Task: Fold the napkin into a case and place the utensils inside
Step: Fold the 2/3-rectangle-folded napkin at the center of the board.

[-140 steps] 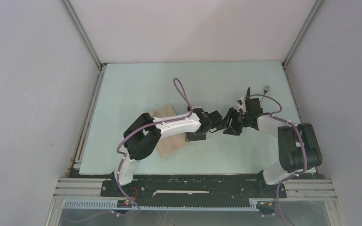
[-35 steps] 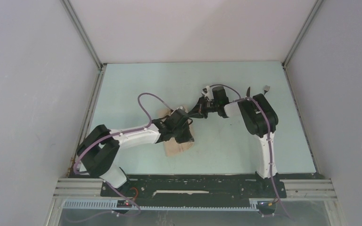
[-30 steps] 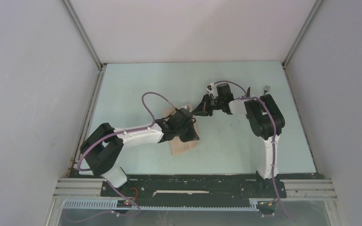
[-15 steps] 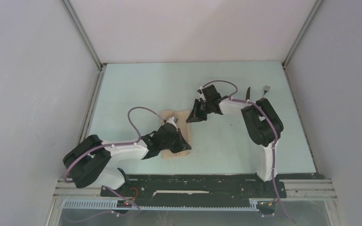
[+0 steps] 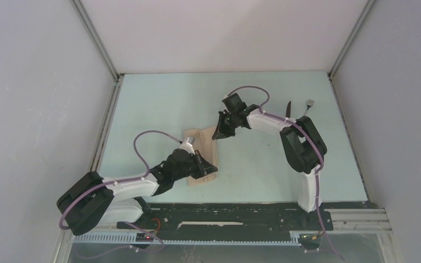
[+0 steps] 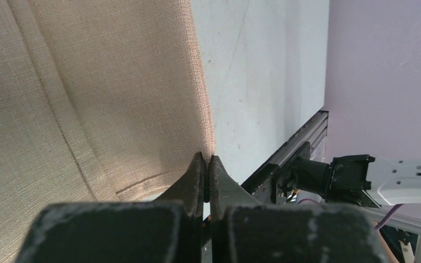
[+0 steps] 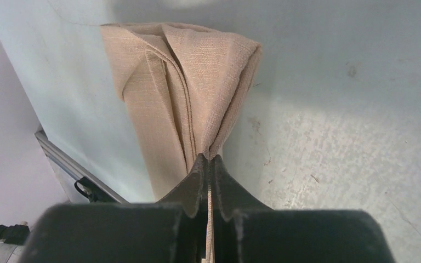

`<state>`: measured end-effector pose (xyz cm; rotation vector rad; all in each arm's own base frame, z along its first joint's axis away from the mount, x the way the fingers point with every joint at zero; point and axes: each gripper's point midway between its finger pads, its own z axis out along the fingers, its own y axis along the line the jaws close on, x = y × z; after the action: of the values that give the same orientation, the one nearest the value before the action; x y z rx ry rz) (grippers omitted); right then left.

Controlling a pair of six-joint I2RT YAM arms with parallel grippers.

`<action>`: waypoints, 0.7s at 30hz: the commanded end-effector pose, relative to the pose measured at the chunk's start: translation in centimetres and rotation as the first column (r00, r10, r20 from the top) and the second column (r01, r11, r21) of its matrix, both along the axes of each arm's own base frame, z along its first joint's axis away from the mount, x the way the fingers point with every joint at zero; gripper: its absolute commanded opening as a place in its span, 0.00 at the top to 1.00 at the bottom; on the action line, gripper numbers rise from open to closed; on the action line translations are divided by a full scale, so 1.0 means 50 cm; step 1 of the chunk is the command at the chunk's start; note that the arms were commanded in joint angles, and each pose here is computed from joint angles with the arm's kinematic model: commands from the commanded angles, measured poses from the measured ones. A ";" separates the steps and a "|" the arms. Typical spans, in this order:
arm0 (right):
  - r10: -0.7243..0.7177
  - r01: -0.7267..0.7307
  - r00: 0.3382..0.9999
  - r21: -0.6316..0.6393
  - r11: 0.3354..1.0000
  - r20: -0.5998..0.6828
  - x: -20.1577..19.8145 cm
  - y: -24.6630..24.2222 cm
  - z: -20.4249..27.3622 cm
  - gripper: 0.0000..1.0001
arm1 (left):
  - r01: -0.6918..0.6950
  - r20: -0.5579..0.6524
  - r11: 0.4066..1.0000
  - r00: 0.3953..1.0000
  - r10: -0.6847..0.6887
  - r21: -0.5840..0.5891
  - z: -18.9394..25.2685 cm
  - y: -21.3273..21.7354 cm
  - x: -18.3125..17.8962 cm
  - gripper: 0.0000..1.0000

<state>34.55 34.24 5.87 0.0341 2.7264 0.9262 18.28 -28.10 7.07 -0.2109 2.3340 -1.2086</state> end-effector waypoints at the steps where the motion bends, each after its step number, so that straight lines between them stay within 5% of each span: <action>1: -0.031 0.041 0.988 -0.059 0.997 0.151 0.043 -0.003 0.090 1.00 | 0.033 0.053 0.995 0.998 -0.028 -0.096 0.045 -0.011 -0.010 1.00; 15: -0.042 0.096 0.978 -0.257 0.962 0.206 0.069 -0.158 0.106 1.00 | 0.194 0.079 0.958 0.980 -0.181 -0.210 0.118 -0.157 0.023 1.00; 21: -0.028 0.093 0.976 -0.301 0.949 0.216 0.063 -0.155 0.107 1.00 | 0.177 0.053 0.962 0.984 -0.170 -0.208 0.087 -0.140 0.015 1.00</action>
<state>36.42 26.42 8.41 0.0144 2.7239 0.5068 20.56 -34.81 11.05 -0.1005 2.2350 -1.4451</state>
